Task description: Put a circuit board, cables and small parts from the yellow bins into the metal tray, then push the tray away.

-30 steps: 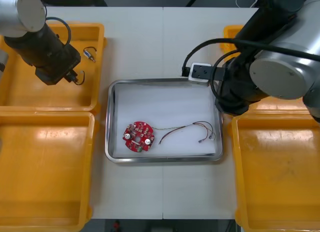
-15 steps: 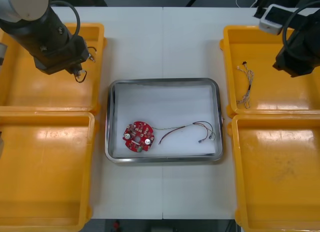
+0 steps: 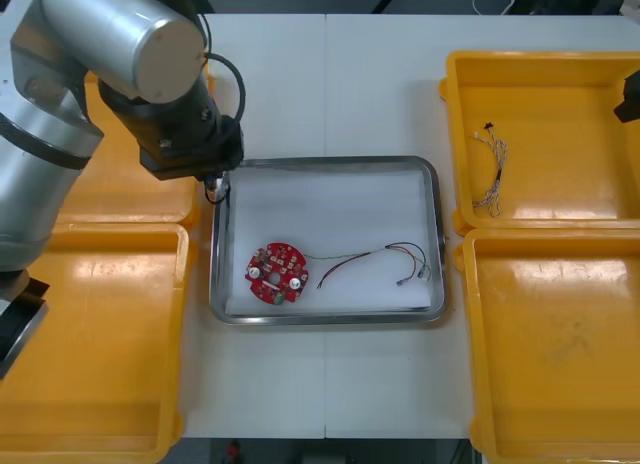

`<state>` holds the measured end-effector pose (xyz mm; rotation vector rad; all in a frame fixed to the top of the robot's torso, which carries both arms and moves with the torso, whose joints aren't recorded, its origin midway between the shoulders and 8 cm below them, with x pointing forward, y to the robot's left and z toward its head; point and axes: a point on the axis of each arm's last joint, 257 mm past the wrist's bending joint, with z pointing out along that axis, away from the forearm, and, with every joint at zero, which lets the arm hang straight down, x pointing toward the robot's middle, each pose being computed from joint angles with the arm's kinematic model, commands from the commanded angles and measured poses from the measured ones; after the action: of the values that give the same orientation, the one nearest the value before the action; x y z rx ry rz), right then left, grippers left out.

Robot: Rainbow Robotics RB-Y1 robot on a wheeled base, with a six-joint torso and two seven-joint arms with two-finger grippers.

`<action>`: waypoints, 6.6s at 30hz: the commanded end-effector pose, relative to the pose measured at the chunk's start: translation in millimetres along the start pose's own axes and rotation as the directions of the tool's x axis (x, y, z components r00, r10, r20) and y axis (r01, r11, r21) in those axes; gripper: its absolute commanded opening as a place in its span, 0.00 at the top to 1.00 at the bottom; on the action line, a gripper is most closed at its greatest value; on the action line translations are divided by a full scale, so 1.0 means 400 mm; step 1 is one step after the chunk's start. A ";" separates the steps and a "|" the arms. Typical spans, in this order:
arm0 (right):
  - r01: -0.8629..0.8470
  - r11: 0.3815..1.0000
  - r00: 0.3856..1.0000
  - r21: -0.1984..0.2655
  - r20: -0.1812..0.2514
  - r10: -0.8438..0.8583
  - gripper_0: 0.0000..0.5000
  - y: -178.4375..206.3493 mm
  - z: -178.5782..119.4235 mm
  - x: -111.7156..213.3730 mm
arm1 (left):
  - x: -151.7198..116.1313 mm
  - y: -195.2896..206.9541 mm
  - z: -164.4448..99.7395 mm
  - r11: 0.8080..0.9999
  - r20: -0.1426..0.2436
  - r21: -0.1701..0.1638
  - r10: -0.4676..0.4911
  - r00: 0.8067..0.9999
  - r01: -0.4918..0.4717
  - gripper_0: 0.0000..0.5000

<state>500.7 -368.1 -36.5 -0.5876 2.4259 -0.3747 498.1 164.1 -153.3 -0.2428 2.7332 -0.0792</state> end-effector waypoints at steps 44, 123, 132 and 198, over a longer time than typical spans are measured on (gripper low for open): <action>-0.672 0.733 0.738 -0.111 -0.189 0.648 0.00 0.229 0.279 -0.137 | 0.049 -0.172 0.091 0.991 0.066 0.035 0.125 0.990 -0.128 0.00; -0.721 0.688 0.660 0.083 -0.221 0.718 1.00 0.147 0.238 0.097 | -0.512 0.123 0.094 0.849 0.212 0.318 -0.497 0.842 0.422 0.00; -0.668 0.738 0.744 -0.093 -0.052 0.666 1.00 0.106 0.095 -0.024 | -0.491 0.111 0.139 0.873 0.224 0.286 -0.463 0.858 0.396 0.00; 0.832 0.554 0.504 0.017 0.395 -0.768 1.00 0.834 0.231 -0.232 | -0.454 0.282 -0.041 0.898 0.199 0.229 -0.420 0.885 0.375 1.00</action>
<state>519.2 -62.4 -183.0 -1.7087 1.7128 -0.3825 644.7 280.7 -108.4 -0.8093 2.3901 -0.4699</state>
